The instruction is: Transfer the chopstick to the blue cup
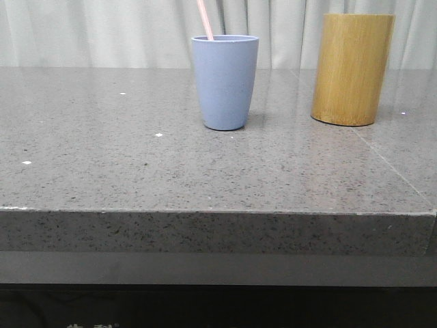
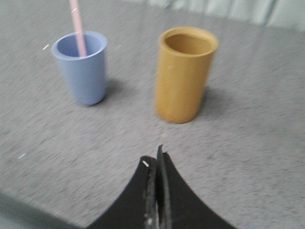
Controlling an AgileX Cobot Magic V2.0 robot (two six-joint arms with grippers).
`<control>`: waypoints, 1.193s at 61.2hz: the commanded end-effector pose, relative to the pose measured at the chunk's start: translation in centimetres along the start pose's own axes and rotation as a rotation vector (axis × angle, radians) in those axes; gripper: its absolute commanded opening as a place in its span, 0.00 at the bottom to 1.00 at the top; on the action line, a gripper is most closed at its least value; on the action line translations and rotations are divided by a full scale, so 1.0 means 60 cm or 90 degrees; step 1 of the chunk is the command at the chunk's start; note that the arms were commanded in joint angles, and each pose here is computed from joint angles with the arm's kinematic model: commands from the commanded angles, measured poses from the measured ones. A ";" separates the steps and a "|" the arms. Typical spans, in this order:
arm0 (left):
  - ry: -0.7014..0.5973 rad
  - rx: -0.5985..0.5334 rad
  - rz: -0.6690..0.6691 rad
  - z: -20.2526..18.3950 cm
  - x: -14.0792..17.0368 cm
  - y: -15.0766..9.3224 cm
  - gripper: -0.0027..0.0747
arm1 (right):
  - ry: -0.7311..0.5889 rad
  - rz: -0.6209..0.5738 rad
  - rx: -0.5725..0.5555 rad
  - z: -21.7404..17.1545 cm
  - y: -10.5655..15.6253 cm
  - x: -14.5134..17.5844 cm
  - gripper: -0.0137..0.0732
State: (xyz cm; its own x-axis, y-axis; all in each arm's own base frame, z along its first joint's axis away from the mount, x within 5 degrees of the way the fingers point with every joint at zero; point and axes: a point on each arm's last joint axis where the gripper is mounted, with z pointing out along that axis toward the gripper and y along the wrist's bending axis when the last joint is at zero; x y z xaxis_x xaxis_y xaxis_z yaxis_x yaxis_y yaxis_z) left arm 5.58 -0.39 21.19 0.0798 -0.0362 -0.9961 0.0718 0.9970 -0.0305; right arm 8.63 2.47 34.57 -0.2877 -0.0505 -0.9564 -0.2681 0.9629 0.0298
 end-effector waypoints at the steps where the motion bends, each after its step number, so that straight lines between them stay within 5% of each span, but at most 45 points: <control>1: -0.061 -0.005 -0.004 -0.003 -0.008 0.001 0.01 | -0.125 -0.001 0.053 -0.006 -0.012 0.015 0.02; 13: -0.061 -0.005 -0.004 -0.003 -0.008 0.001 0.01 | -0.239 0.006 0.136 -0.008 -0.026 0.142 0.02; 27: -0.061 -0.005 -0.004 -0.003 -0.008 0.001 0.01 | -0.250 0.006 0.150 0.008 -0.029 0.231 0.02; 73: -0.061 -0.005 -0.004 -0.003 -0.008 0.001 0.01 | -0.262 0.003 0.153 0.007 -0.029 0.236 0.02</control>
State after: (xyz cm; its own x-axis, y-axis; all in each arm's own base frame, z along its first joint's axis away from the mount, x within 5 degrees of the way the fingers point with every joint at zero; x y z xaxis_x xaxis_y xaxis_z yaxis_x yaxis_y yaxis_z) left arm 5.58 -0.39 21.25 0.0861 -0.0367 -0.9956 0.0714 0.9970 -0.0305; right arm 5.67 0.32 19.85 -0.0023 0.0269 -0.9996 -0.0502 0.9984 0.0270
